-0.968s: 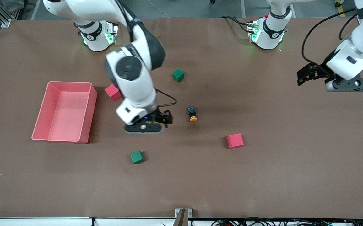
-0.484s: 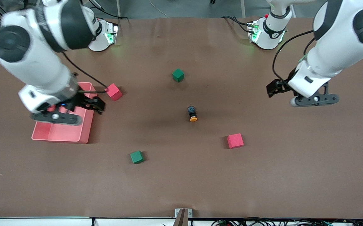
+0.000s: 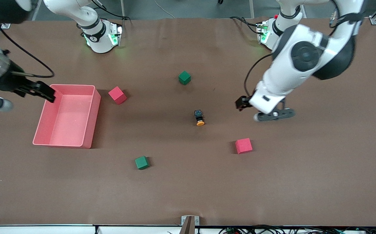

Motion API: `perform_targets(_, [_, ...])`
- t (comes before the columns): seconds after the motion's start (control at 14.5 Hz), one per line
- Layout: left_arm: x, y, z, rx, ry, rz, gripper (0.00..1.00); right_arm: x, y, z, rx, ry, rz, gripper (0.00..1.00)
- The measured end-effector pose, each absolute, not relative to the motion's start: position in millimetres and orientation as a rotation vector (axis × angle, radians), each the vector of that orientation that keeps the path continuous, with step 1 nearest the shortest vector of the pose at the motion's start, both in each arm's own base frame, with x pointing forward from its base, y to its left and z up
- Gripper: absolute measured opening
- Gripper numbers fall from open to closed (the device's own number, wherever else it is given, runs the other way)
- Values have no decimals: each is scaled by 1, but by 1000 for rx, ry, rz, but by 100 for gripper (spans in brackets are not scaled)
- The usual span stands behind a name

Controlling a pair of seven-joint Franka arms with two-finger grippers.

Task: Place and upright button with both arms
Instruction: 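Retract the right gripper to rest while the left gripper reaches the button, then lower the left gripper over the button and close on its body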

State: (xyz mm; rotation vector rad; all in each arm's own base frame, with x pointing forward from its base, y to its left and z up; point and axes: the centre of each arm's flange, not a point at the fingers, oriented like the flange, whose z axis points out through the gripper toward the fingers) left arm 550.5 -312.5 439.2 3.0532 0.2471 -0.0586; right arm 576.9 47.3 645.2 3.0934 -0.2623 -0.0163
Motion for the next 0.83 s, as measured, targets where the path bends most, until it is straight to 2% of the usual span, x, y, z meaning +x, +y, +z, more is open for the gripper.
perform_targets(0.48, [503, -438, 304, 3164, 263, 86, 100, 551, -50, 648, 3144, -99, -53, 100])
perform_targets(0.83, [508, -462, 249, 3120, 254, 64, 100, 535, -45, 641, 3162, -56, 1, 100])
